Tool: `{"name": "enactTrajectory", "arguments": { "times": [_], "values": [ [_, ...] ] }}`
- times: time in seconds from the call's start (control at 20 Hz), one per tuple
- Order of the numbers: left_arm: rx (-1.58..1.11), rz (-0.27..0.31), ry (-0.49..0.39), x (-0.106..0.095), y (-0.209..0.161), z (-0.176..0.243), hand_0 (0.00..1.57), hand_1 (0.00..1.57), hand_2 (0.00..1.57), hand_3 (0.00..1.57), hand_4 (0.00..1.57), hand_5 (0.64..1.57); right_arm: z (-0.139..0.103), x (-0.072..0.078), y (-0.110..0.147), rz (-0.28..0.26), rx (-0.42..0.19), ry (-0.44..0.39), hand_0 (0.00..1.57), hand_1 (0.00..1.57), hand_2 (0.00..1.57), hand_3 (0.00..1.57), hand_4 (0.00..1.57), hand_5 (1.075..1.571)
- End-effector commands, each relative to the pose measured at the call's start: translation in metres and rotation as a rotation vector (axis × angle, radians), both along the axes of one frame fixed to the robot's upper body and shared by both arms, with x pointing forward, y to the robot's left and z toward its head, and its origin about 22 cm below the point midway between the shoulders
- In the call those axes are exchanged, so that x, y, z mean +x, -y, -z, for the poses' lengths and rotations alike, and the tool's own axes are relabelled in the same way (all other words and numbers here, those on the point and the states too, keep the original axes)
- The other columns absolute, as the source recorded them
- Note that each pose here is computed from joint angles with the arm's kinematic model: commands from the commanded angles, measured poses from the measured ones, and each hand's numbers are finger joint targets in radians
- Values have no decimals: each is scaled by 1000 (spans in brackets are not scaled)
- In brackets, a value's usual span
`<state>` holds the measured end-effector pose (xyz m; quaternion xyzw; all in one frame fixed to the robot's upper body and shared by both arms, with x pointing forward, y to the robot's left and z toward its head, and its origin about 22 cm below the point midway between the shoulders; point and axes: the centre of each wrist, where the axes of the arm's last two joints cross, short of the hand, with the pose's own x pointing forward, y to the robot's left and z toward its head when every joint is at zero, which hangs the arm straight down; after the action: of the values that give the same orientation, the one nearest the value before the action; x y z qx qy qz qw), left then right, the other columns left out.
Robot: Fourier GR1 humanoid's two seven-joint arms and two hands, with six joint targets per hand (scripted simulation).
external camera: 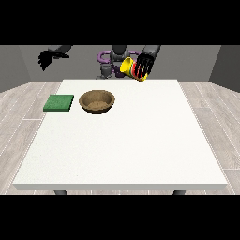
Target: Pick the cup and pour the ball into the bowl, then pick the bowl and place it on the pad
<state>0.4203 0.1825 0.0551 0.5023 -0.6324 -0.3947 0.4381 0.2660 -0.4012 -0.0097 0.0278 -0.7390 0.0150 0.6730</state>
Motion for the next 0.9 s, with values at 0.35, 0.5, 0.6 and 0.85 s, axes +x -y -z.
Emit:
{"name": "enactTrajectory", "arguments": {
  "times": [0.35,0.5,0.6,0.85],
  "values": [
    [594,146,21,-18,95,20,1498,1498,1571,1571,1571,1056,-2,4,12,-10,4,0,0,0,0,0,0,1571],
    [851,182,61,-15,125,1,1536,1536,1571,1571,1571,1124,1,15,-3,-23,18,-4,0,0,0,0,0,1570],
    [961,230,48,-31,129,28,1522,1522,1571,1571,1510,1221,17,-1,3,23,23,-52,0,0,0,0,0,1570],
    [1160,228,103,-29,140,18,1457,1457,1571,1571,1509,1178,19,-6,10,6,19,-17,0,0,0,0,0,1571]
  ]
}}
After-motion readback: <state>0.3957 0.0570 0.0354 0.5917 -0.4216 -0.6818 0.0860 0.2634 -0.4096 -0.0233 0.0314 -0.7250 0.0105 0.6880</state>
